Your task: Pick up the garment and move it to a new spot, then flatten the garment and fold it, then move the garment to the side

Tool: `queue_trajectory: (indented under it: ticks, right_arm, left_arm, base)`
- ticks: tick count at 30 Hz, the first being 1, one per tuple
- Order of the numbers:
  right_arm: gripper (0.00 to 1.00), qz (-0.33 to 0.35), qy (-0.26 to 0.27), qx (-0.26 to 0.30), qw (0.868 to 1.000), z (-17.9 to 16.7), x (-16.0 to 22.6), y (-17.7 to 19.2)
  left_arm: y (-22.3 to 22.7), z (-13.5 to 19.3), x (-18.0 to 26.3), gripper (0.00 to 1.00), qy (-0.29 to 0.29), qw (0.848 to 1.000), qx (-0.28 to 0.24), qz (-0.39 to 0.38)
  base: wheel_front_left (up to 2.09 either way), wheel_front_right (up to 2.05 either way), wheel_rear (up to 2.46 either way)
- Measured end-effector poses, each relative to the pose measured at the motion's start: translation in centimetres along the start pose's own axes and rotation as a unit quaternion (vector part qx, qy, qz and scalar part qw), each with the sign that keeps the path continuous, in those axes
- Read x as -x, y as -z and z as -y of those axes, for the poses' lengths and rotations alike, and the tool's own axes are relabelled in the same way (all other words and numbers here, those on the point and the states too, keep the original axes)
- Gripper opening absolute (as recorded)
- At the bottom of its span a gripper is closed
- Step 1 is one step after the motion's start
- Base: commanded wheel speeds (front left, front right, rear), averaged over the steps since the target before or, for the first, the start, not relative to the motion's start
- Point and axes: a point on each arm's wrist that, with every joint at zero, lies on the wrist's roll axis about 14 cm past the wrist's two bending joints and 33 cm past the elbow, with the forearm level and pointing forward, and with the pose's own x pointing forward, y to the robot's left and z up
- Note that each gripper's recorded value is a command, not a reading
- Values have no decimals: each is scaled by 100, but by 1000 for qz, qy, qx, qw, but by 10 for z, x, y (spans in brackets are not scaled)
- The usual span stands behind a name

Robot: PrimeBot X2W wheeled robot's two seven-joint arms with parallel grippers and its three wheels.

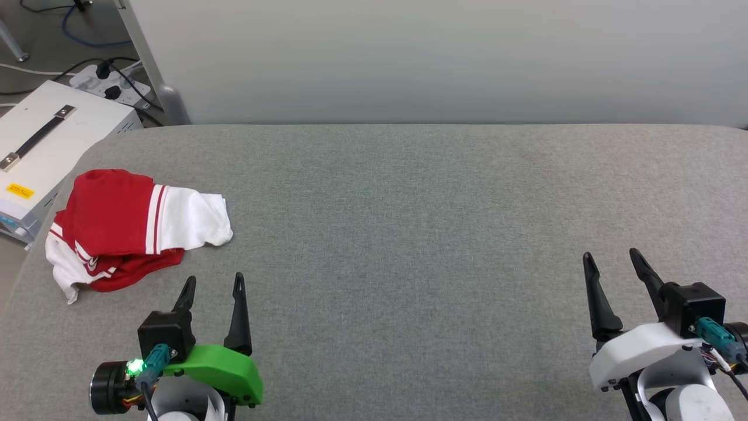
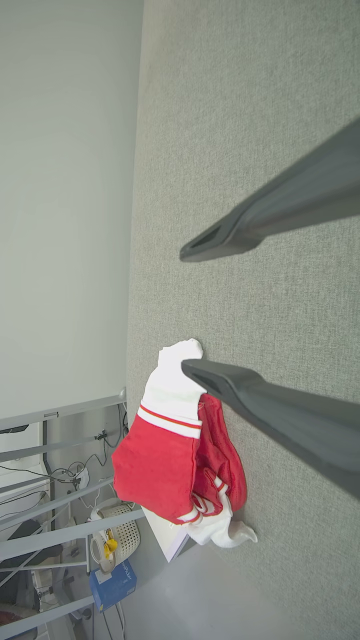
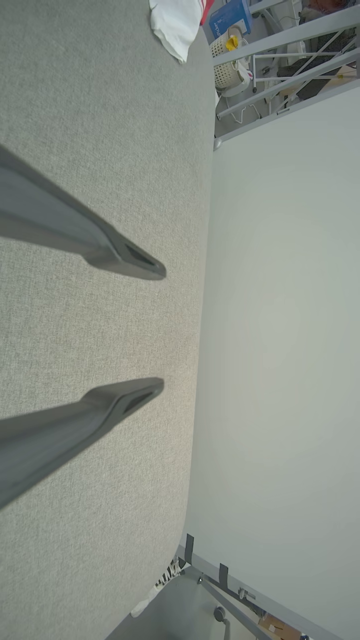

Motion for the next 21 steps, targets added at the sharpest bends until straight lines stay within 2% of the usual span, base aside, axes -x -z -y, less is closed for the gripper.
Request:
queue_trajectory:
  ticks: [21]
  right_arm:
    - [100, 22, -6, -2, 1000, -4, -2, -6]
  left_arm:
    - [2, -4, 2, 100, -5, 1000, 19, 10]
  base:
    - [0, 0, 0]
